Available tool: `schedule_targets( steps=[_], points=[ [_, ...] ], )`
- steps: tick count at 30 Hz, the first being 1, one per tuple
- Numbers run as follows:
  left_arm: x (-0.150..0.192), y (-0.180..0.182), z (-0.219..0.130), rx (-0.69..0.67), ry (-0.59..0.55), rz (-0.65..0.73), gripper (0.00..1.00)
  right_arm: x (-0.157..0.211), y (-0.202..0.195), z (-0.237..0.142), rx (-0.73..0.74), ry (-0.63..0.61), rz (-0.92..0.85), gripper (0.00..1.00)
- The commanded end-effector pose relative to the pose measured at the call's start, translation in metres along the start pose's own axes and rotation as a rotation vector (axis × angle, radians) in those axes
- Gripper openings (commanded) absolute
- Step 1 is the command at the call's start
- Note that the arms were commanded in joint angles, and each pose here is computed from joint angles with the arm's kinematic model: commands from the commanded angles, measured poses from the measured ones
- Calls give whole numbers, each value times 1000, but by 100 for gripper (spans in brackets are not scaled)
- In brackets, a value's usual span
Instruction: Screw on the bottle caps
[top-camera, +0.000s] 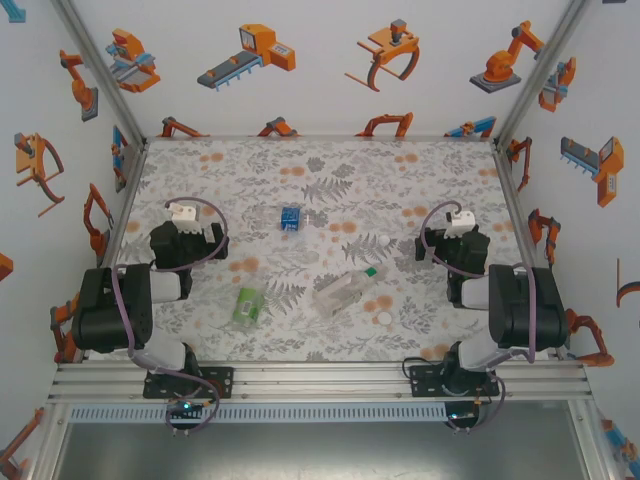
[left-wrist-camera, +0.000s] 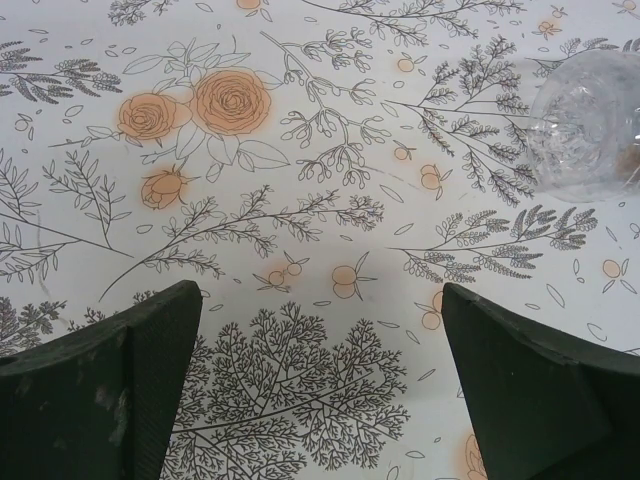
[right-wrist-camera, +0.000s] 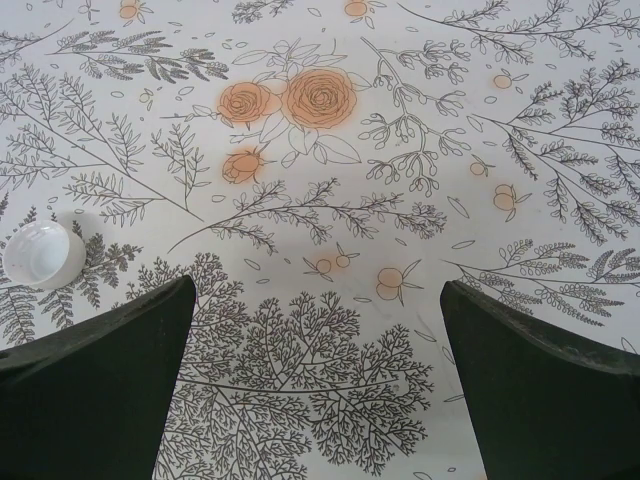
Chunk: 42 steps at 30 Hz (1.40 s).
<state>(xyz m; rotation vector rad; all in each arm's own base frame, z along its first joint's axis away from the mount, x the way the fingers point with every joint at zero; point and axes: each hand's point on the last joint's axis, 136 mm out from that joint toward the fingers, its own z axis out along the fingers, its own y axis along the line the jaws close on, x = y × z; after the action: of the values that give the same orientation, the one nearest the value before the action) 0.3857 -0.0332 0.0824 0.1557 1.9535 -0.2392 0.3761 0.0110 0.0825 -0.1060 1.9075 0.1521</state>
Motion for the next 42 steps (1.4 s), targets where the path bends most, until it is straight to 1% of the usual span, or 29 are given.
schedule_targets(
  steps=[1,11,15,20,24,30,36,40,42],
  points=[
    [-11,-2,-2,17,-40,19,97,-15,3,3,-20,-40,-30,99],
    [-11,-2,-2,18,-40,18,97,-14,3,3,-17,-38,-29,99],
    [-12,0,-1,7,-40,16,97,-14,-9,10,39,-5,4,99],
    [-12,0,-1,6,-40,14,97,-14,-9,10,40,-3,5,99],
    [-11,16,1,-86,-32,-22,97,-14,-9,10,39,-4,5,99],
    [-11,16,1,-85,-30,-22,97,-13,-10,10,38,1,11,99],
    [-12,15,0,-86,-34,-21,97,-13,-19,10,91,8,28,99],
    [-23,15,-3,-90,-24,-24,97,-19,-19,7,99,5,26,99],
    [-26,18,-6,-110,0,-38,97,-25,-20,4,108,7,29,99]
  ],
)
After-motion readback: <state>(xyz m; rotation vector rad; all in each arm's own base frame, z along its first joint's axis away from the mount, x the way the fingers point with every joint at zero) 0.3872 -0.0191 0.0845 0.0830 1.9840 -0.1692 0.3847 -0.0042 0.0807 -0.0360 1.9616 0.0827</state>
